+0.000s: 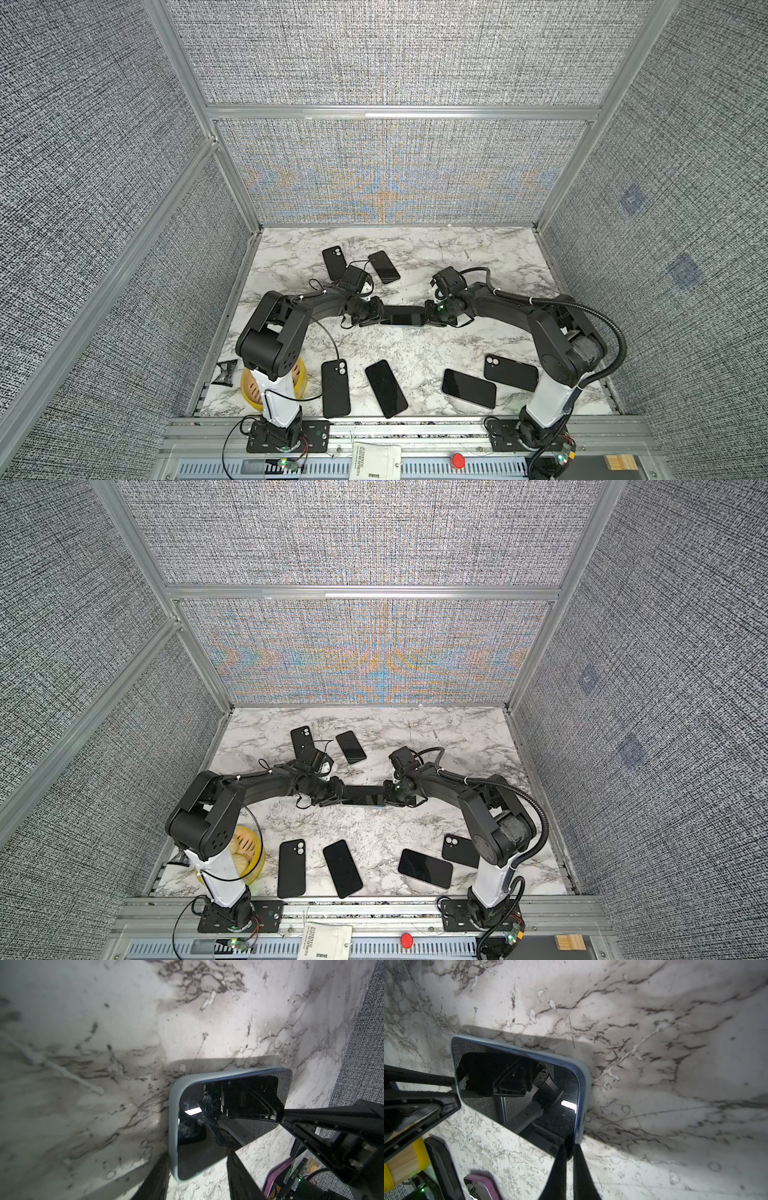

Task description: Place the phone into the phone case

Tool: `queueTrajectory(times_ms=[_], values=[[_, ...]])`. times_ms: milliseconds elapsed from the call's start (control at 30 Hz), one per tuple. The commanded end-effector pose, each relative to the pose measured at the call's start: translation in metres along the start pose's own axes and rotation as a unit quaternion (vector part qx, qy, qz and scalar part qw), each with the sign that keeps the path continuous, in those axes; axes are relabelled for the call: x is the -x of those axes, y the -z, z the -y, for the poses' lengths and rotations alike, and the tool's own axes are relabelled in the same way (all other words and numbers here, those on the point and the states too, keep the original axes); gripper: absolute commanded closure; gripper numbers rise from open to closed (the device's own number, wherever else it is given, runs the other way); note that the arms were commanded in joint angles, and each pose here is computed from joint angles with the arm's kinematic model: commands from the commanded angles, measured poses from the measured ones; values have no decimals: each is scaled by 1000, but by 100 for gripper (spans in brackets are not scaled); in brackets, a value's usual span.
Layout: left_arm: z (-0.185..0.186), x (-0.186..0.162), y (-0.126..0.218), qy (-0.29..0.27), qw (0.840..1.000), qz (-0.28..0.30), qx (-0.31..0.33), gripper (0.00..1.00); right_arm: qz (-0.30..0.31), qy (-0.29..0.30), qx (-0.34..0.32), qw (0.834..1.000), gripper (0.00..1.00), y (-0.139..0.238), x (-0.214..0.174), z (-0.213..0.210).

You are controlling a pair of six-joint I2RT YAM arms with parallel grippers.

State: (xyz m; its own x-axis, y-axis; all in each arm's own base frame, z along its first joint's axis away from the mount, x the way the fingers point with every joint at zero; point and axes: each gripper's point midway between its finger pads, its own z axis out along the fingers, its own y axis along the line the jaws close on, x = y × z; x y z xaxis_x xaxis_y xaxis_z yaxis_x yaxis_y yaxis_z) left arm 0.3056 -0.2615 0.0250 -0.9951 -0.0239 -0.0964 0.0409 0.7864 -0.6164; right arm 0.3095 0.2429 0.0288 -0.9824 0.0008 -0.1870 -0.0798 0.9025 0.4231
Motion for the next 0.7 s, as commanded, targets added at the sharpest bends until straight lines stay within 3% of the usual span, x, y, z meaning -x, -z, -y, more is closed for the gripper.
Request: queueTrajectory(times_ms=[0, 667], values=[[1, -7, -5, 1, 1000, -13, -8, 53, -14, 5, 8, 1000, 91, -9, -9, -1], [2, -7, -5, 3, 1000, -11, -12, 53, -19, 1, 6, 1000, 92, -19, -17, 1]])
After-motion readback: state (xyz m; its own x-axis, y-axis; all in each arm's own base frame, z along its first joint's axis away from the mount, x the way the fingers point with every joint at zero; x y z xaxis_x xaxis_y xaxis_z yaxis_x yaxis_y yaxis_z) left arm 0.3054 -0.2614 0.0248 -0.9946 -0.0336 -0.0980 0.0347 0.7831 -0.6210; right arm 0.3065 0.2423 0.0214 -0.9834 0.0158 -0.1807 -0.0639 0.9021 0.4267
